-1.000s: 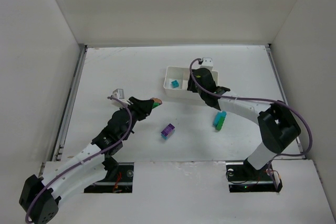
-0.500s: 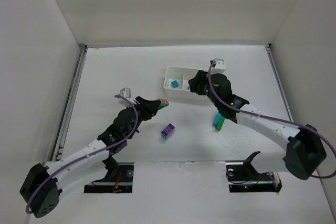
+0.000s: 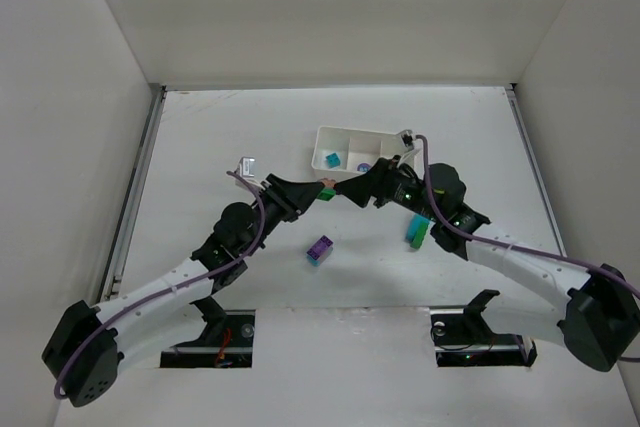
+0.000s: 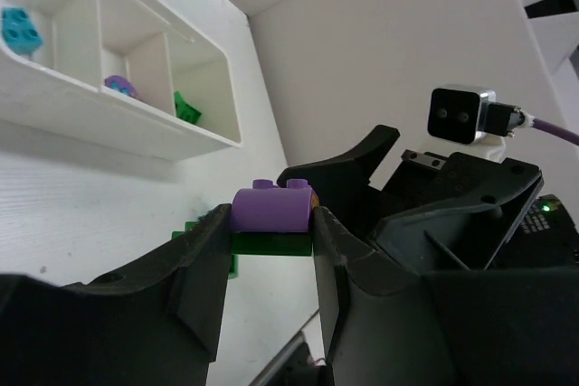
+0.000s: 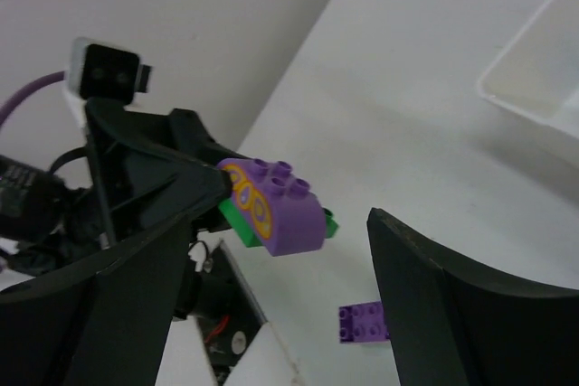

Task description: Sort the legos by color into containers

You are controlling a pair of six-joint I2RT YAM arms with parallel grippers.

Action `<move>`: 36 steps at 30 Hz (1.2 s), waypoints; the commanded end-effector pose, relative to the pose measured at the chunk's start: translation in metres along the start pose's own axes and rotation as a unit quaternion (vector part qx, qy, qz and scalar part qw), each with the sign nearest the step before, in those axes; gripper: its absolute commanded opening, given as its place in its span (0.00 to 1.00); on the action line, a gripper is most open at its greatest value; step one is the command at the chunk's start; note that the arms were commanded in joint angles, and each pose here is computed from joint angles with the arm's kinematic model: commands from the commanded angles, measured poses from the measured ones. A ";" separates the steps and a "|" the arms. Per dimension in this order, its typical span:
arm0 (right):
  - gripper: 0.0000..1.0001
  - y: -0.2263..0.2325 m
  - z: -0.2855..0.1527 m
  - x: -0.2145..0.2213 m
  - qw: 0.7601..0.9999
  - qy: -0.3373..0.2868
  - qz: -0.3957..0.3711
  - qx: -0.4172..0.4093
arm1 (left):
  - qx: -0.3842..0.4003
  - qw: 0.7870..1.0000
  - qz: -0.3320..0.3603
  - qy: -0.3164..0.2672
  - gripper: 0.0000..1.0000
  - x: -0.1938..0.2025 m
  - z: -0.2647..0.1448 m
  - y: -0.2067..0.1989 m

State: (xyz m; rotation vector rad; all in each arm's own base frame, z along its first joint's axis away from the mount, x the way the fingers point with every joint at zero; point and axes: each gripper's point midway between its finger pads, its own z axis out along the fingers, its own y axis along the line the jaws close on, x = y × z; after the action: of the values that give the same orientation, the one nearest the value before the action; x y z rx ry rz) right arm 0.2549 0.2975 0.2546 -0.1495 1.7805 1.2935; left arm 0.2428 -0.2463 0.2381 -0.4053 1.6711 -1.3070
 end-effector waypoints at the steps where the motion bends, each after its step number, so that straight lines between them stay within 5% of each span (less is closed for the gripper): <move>1: 0.86 0.045 -0.005 -0.013 0.995 -0.017 0.014 -0.099 | 0.092 0.995 -0.044 0.000 0.13 -0.014 0.001 -0.054; 9: 0.70 0.046 -0.001 -0.009 0.992 -0.011 0.048 -0.113 | 0.119 0.991 -0.066 0.012 0.13 -0.013 0.001 -0.062; 16: 0.66 0.045 0.000 -0.007 0.991 -0.007 0.058 -0.117 | 0.131 0.988 -0.076 0.019 0.14 -0.016 0.001 -0.066; 36: 0.68 0.051 -0.007 -0.013 0.979 -0.004 0.112 -0.171 | 0.174 0.982 -0.078 0.013 0.14 -0.018 -0.003 -0.065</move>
State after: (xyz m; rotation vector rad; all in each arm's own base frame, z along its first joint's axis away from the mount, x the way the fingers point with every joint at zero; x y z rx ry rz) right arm 0.2360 0.3137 0.2784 -0.0917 1.6829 1.6862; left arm 0.2368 -0.2617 0.2822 -0.3670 1.5249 -1.6465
